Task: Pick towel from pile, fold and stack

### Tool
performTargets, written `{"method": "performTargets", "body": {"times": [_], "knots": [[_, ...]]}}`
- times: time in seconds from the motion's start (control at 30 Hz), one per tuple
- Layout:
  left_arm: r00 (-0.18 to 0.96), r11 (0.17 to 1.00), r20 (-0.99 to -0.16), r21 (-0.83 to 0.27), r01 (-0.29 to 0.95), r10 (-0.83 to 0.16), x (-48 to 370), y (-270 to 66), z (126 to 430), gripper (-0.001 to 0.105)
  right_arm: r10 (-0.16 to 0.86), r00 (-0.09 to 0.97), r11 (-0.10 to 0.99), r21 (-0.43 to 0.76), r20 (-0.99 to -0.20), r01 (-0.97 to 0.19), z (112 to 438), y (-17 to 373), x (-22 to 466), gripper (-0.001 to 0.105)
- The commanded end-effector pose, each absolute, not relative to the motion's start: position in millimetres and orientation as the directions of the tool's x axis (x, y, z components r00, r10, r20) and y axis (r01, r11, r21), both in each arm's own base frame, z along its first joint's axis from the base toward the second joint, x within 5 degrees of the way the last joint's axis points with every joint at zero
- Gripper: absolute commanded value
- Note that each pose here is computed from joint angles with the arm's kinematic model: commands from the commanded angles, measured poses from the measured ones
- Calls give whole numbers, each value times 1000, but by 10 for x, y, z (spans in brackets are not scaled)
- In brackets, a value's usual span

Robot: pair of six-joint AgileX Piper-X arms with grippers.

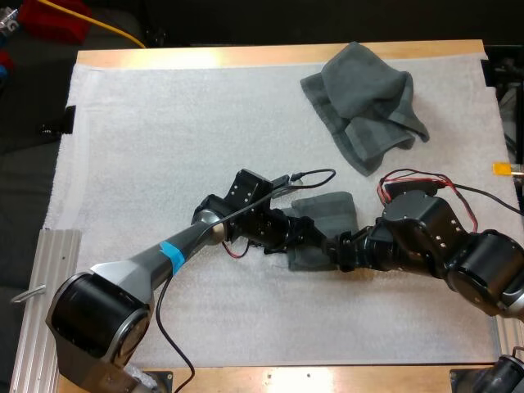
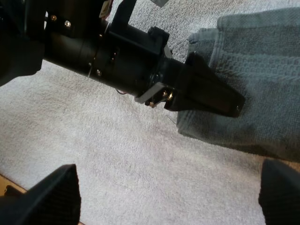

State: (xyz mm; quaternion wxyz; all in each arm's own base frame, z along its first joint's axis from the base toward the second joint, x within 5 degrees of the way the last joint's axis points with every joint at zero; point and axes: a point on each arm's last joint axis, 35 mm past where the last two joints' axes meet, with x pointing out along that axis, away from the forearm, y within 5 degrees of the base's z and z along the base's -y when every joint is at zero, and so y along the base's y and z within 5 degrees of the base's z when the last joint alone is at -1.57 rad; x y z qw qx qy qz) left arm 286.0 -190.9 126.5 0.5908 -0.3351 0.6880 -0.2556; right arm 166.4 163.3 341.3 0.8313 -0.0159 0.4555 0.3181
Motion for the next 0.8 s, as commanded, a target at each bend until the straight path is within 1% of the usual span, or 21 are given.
{"method": "performTargets", "body": {"times": [0.0, 0.03, 0.1, 0.13, 0.23, 0.33, 0.37, 0.43, 0.53, 0.57, 0.67, 0.77], "knots": [[-91, 633, -627, -758, -160, -774, 2866, -1934, 1284, 59, 528, 388, 790, 269, -756, -551, 3467, 1617, 1643, 76], [-91, 633, -627, -758, -160, -774, 2866, -1934, 1284, 51, 528, 388, 790, 269, -756, -551, 3467, 1617, 1643, 76], [-91, 633, -627, -758, -160, -774, 2866, -1934, 1284, 40, 528, 388, 790, 269, -756, -551, 3467, 1617, 1643, 76], [-94, 630, -624, -760, -159, -776, 2865, -1934, 1285, 24, 528, 388, 790, 270, -755, -551, 3468, 1618, 1643, 76], [-109, 617, -607, -776, -131, -787, 2855, -1936, 1308, 5, 536, 396, 794, 286, -745, -536, 3479, 1626, 1652, 76], [-110, 617, -608, -780, -106, -787, 2843, -1929, 1346, 0, 549, 410, 792, 296, -728, -534, 3497, 1641, 1667, 76], [-101, 614, -607, -787, -67, -789, 2842, -1896, 1412, 0, 560, 421, 788, 302, -714, -536, 3514, 1653, 1680, 76], [-94, 616, -610, -787, -49, -787, 2845, -1865, 1457, 0, 565, 427, 787, 307, -706, -535, 3522, 1659, 1686, 76], [-66, 620, -620, -784, 10, -782, 2892, -1645, 1649, 0, 569, 431, 786, 310, -700, -534, 3529, 1663, 1691, 76], [-58, 630, -631, -776, 33, -774, 2925, -1498, 1742, 0, 569, 431, 786, 310, -700, -534, 3529, 1663, 1691, 76], [-48, 647, -650, -759, 71, -758, 2969, -1304, 1880, 0, 569, 431, 786, 310, -700, -534, 3529, 1663, 1691, 76], [-36, 695, -700, -712, 98, -713, 3021, -1072, 2027, 0, 569, 431, 786, 310, -700, -534, 3529, 1663, 1691, 76]]}}
